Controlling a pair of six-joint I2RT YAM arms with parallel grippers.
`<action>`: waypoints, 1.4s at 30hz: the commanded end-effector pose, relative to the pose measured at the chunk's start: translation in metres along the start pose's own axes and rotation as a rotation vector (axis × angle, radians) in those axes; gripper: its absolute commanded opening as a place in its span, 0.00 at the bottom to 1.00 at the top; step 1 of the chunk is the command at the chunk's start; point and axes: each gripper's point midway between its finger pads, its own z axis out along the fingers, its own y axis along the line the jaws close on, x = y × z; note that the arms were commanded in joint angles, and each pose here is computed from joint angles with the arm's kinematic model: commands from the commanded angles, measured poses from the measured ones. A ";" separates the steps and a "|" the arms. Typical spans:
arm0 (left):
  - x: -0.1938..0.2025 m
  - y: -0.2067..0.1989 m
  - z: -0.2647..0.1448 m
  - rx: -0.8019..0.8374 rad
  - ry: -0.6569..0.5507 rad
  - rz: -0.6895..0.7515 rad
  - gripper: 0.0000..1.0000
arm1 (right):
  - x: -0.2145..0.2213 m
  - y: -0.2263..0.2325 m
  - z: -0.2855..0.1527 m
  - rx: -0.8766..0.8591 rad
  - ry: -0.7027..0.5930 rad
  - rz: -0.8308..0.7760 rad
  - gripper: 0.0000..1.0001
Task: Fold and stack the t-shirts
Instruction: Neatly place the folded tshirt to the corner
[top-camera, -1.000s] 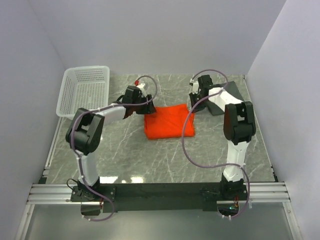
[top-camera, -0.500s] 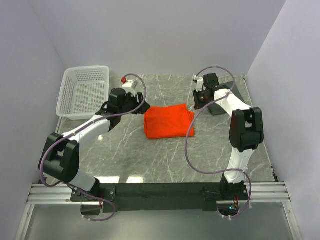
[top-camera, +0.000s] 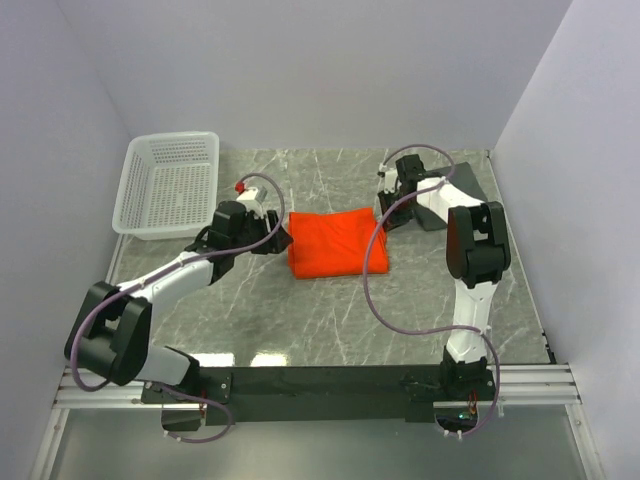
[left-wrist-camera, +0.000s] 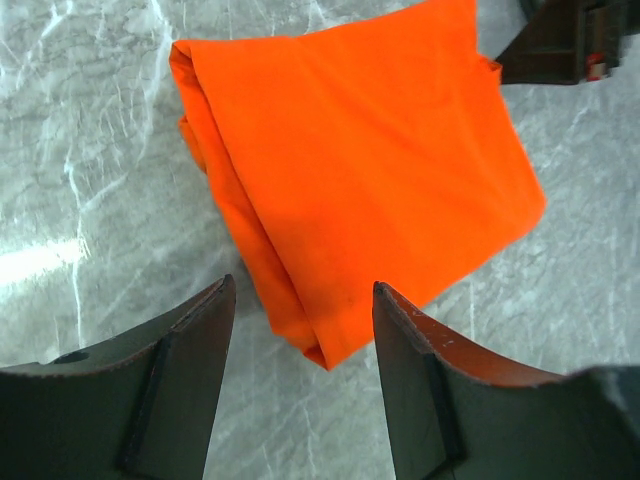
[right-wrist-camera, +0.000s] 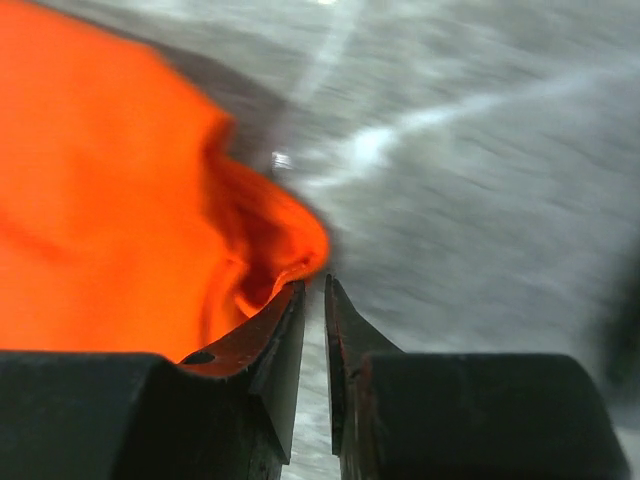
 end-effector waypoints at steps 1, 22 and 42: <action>-0.016 -0.010 -0.013 0.025 -0.078 -0.009 0.62 | -0.008 0.035 0.003 -0.153 0.013 -0.006 0.21; -0.019 -0.011 -0.043 -0.001 -0.132 -0.040 0.63 | -0.041 -0.012 -0.069 -0.047 -0.163 -0.002 0.49; 0.002 -0.009 -0.100 0.002 -0.239 -0.103 0.65 | -0.007 0.073 -0.005 -0.151 -0.067 0.112 0.83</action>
